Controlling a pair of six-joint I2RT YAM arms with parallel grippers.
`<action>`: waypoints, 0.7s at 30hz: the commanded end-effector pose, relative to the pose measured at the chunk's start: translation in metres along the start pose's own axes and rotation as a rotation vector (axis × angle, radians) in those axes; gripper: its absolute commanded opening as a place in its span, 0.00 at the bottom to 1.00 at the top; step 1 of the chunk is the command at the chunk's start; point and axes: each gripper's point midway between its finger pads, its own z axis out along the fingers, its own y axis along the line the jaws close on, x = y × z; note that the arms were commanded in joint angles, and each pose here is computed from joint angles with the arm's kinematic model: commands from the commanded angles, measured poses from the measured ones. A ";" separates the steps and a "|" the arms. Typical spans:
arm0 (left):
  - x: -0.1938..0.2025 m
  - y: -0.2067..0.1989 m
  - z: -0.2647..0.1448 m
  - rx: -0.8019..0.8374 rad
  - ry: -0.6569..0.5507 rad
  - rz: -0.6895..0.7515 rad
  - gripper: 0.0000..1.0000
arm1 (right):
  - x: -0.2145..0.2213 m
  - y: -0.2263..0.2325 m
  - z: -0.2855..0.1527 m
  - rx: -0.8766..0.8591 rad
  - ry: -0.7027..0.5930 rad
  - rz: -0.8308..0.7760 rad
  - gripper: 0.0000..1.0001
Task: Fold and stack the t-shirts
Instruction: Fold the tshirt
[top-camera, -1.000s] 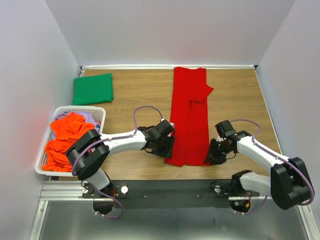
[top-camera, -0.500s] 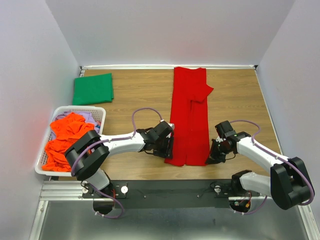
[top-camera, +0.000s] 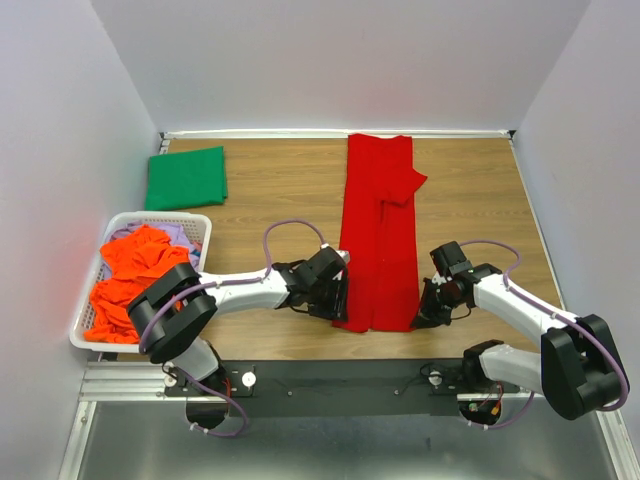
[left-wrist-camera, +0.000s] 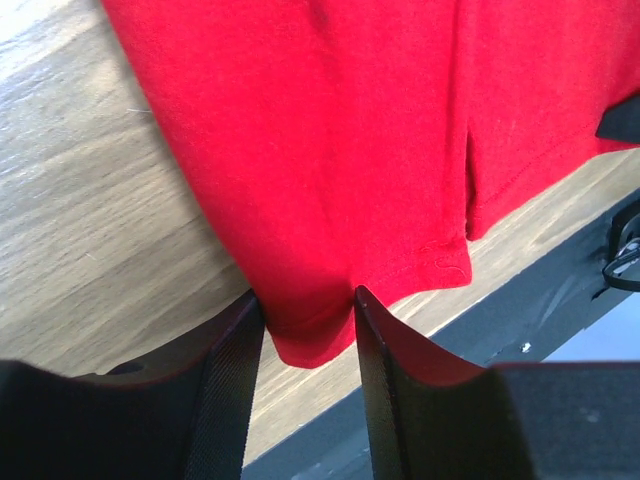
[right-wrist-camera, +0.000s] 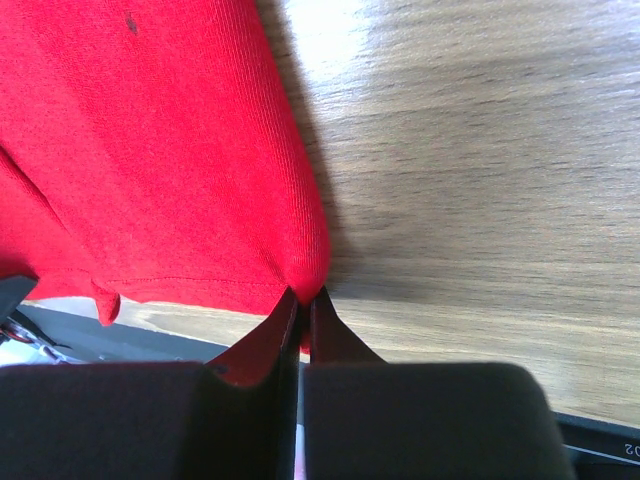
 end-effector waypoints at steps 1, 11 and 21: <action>0.046 0.045 0.004 -0.166 0.137 -0.029 0.51 | 0.004 -0.001 0.002 -0.007 0.007 -0.008 0.08; 0.054 0.057 -0.003 -0.234 0.139 -0.036 0.13 | 0.012 0.001 -0.002 -0.018 0.034 -0.011 0.04; 0.081 0.034 -0.030 -0.172 0.208 -0.003 0.00 | 0.034 0.005 -0.037 -0.012 0.100 -0.051 0.01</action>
